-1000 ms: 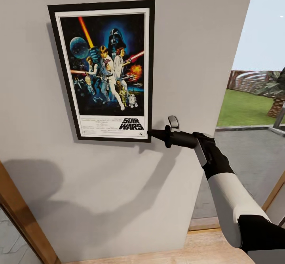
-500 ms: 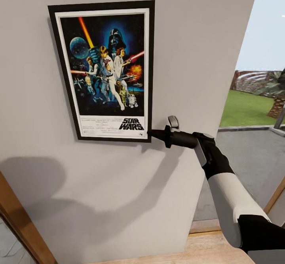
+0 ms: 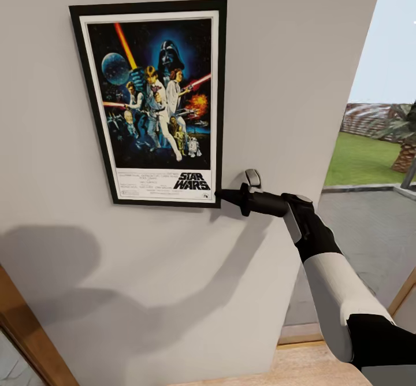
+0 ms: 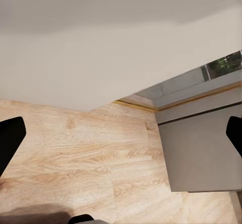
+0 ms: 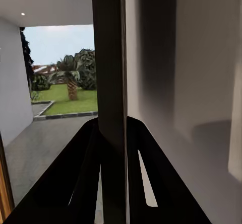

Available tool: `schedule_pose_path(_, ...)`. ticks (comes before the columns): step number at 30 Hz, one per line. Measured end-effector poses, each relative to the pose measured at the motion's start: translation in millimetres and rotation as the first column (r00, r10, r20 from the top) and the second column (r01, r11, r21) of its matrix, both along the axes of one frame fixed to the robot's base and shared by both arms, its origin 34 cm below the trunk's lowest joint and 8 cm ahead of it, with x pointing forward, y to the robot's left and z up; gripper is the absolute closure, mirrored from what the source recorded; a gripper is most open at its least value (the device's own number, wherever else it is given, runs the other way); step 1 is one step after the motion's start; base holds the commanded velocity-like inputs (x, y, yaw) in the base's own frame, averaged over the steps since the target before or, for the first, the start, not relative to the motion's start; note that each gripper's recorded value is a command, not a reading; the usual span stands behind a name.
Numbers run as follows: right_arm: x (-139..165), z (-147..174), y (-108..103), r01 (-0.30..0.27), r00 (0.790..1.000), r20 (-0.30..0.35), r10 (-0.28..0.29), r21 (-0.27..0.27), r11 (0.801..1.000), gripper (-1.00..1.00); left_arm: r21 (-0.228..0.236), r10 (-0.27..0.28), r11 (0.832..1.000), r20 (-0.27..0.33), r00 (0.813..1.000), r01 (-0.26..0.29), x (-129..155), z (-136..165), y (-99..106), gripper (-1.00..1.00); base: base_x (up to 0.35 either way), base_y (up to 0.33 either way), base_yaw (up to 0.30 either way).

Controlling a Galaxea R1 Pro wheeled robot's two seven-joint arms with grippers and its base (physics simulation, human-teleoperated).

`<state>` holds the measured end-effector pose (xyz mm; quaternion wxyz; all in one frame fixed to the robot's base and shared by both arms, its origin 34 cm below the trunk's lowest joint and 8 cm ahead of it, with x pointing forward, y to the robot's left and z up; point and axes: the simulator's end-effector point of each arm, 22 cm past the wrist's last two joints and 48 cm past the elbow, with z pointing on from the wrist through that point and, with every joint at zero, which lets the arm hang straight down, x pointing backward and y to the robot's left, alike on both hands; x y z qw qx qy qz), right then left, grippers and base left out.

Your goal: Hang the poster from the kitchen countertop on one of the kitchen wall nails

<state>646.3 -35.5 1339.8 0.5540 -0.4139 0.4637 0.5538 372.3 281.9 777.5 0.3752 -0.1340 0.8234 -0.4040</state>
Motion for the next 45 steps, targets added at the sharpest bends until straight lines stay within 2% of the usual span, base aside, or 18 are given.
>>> schedule_pose_path(37, 0.4, -0.2, 0.2, 0.003, 1.0, 0.0, -0.003, -0.001, 1.0, 1.0, 0.001, 0.001, 1.0, 0.0, 1.0, -0.001, 0.0, 0.2, 0.7, -1.0, 0.0, 0.0, 0.0)
schedule_pose_path(45, -2.3, -5.6, 0.2, -0.02, 1.0, -0.017, 0.02, 0.002, 1.0, 1.0, 0.001, 0.0, 1.0, 0.0, 1.0, 0.0, -0.1, 0.2, 0.7, -1.0, 0.0, 0.0, 0.0)
